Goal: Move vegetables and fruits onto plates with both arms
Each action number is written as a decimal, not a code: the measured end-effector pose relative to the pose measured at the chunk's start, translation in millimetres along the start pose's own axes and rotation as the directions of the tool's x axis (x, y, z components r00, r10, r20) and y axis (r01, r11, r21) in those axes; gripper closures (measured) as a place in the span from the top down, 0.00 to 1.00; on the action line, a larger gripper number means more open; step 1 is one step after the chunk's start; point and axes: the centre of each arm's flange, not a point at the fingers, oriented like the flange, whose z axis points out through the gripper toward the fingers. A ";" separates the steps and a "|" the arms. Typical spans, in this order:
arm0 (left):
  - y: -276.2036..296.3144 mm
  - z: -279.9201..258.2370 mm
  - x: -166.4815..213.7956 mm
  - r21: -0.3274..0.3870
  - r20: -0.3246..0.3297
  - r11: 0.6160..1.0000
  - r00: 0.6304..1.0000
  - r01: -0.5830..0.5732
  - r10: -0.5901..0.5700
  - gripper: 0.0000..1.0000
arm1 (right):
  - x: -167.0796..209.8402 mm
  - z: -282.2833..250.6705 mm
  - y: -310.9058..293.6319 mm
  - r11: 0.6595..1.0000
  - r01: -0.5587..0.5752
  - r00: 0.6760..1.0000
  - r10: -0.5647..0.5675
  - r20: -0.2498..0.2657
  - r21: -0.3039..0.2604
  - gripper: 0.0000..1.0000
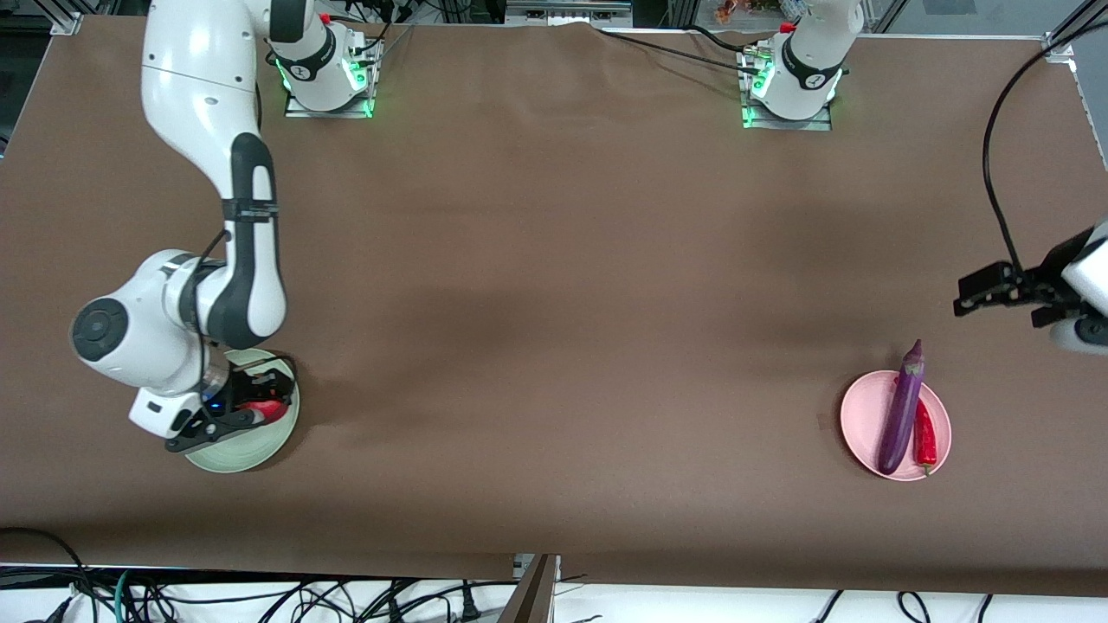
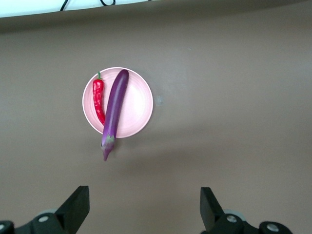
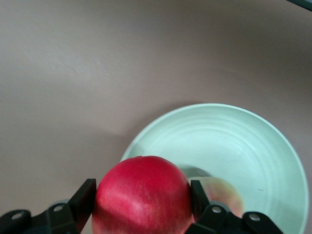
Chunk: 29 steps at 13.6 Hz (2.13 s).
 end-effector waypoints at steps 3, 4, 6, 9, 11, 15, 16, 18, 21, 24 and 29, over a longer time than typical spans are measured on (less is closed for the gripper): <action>22.8 -23.0 -30.5 -0.001 0.025 0.999 0.999 0.041 -0.041 1.00 | -1.6 8.0 -2.8 1.000 0.009 1.000 -0.009 0.012 0.005 0.83; 17.1 -21.0 -41.3 -0.014 0.034 0.998 0.997 0.065 -0.064 1.00 | -1.6 10.3 -4.2 1.000 0.010 1.000 -0.011 0.014 0.007 0.83; 4.7 -9.2 -58.7 -0.015 0.032 0.995 0.995 0.098 -0.098 1.00 | -2.0 17.4 -7.2 1.000 0.015 1.000 -0.015 0.023 0.008 0.83; 4.6 2.6 -74.6 -0.008 0.039 0.993 0.992 0.122 -0.122 1.00 | -6.2 33.0 -5.7 1.000 0.014 0.999 -0.014 0.044 0.001 0.83; 12.3 3.1 -78.3 -0.008 0.050 0.992 0.991 0.123 -0.122 1.00 | -9.5 39.4 0.5 1.000 0.007 0.999 -0.006 0.049 -0.008 0.83; 21.0 2.5 -81.4 -0.003 0.060 0.988 0.986 0.157 -0.156 1.00 | -11.3 41.1 8.7 1.000 -0.002 0.999 0.003 0.042 -0.021 0.99; 21.2 1.0 -82.9 -0.002 0.059 0.987 0.985 0.163 -0.162 1.00 | -8.3 37.4 7.7 1.000 0.000 0.999 0.001 0.033 -0.021 1.00; 19.8 -1.6 -87.7 -0.001 0.059 0.986 0.984 0.169 -0.169 1.00 | 0.0 19.9 4.6 1.000 0.000 1.000 0.000 0.004 -0.009 1.00; 26.0 -3.6 -95.0 0.002 0.058 0.987 0.985 0.160 -0.160 1.00 | 12.7 -35.4 -6.2 0.995 -0.054 0.998 0.053 0.016 0.083 1.00; 26.1 2.2 -96.2 0.010 0.071 0.987 0.985 0.158 -0.159 1.00 | 25.4 -122.4 -18.1 0.974 -0.157 0.985 0.141 0.101 0.164 1.00; 25.4 9.4 -94.2 0.011 0.084 0.987 0.984 0.159 -0.159 1.00 | 22.2 -201.7 -44.8 0.959 -0.259 0.944 0.226 0.240 0.117 1.00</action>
